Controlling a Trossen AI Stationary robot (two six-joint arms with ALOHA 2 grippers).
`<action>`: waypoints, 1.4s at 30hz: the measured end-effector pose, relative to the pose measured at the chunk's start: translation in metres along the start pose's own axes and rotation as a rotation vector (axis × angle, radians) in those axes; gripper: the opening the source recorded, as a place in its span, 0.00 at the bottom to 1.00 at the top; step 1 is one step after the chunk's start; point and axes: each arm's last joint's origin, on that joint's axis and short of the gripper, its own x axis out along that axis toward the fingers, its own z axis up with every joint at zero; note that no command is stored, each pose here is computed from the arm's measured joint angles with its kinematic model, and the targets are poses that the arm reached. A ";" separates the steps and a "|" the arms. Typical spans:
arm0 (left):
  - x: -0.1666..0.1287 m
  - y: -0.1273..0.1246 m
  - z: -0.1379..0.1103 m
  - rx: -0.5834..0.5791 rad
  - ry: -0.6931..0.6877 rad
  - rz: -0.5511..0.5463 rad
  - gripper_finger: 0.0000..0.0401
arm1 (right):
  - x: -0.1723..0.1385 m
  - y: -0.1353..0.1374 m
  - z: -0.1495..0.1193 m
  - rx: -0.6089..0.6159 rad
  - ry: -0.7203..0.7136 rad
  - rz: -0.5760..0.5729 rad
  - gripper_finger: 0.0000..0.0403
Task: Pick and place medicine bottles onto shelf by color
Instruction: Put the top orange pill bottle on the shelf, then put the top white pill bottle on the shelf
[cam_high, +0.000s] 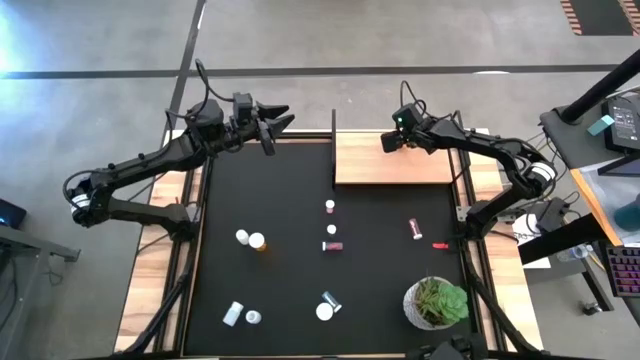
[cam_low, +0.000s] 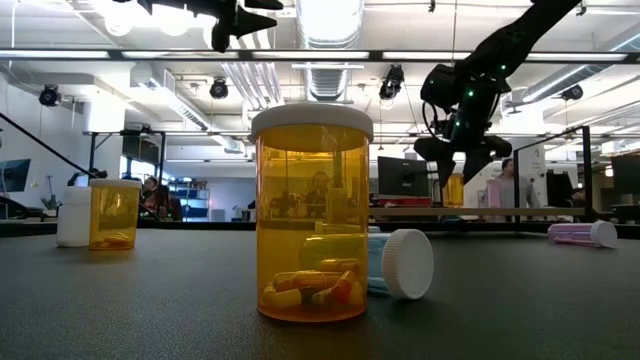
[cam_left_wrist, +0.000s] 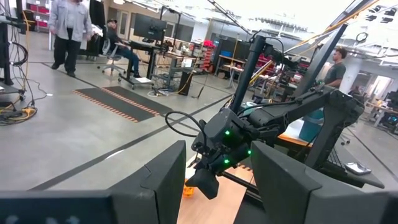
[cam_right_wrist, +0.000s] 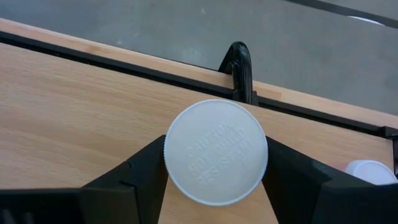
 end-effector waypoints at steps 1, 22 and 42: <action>0.000 0.000 0.000 0.000 0.000 0.000 0.41 | 0.000 0.000 0.000 0.002 0.000 0.000 0.53; 0.000 0.000 0.000 0.024 0.002 0.001 0.41 | 0.000 -0.001 -0.001 -0.005 0.005 -0.012 0.63; -0.001 -0.009 -0.012 -0.136 0.162 -0.218 0.41 | -0.089 0.000 0.044 -0.048 -0.056 0.042 0.66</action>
